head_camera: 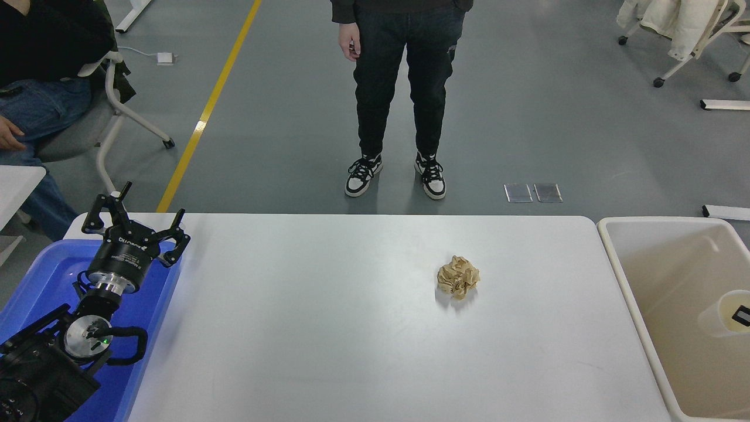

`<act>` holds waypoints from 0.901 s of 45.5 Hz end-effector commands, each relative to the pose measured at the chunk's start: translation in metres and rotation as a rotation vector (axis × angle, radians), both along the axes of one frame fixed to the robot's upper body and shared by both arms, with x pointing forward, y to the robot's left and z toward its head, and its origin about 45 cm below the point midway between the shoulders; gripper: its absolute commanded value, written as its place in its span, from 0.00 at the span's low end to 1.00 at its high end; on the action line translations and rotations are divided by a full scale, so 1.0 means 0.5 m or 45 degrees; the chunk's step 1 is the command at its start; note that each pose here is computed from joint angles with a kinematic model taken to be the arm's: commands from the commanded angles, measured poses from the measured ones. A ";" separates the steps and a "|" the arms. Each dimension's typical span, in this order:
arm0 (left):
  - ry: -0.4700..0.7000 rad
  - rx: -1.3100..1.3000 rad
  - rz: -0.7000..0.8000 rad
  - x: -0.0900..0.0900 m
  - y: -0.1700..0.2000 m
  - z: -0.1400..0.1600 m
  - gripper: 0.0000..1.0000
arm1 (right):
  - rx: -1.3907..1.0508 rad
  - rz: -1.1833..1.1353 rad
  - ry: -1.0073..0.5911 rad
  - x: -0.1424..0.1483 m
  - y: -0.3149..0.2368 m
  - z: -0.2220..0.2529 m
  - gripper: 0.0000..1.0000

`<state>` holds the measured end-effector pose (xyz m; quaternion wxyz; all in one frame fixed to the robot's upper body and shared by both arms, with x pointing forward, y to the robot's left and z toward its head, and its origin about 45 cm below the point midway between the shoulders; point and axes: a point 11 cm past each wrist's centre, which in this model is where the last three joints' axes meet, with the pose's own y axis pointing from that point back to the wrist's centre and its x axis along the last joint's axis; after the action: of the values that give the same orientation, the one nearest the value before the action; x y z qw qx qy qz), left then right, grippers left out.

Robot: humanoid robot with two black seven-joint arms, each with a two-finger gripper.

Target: Clean the table surface

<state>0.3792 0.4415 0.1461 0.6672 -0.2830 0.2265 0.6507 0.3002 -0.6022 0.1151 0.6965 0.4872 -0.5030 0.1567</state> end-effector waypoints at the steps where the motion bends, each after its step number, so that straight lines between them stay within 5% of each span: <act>1: 0.000 0.000 0.000 0.000 0.000 0.000 1.00 | -0.051 0.008 -0.057 0.011 -0.002 0.015 1.00; 24: 0.002 0.002 0.003 0.000 0.001 0.000 1.00 | 0.194 -0.241 -0.309 -0.017 -0.011 0.000 1.00; 41: 0.000 -0.001 -0.001 0.000 -0.001 -0.001 1.00 | 0.408 -0.453 -0.750 0.055 -0.025 0.096 0.99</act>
<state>0.3792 0.4415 0.1459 0.6669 -0.2827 0.2265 0.6512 0.3089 -0.6115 0.1374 0.5426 0.4505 -0.7016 0.1017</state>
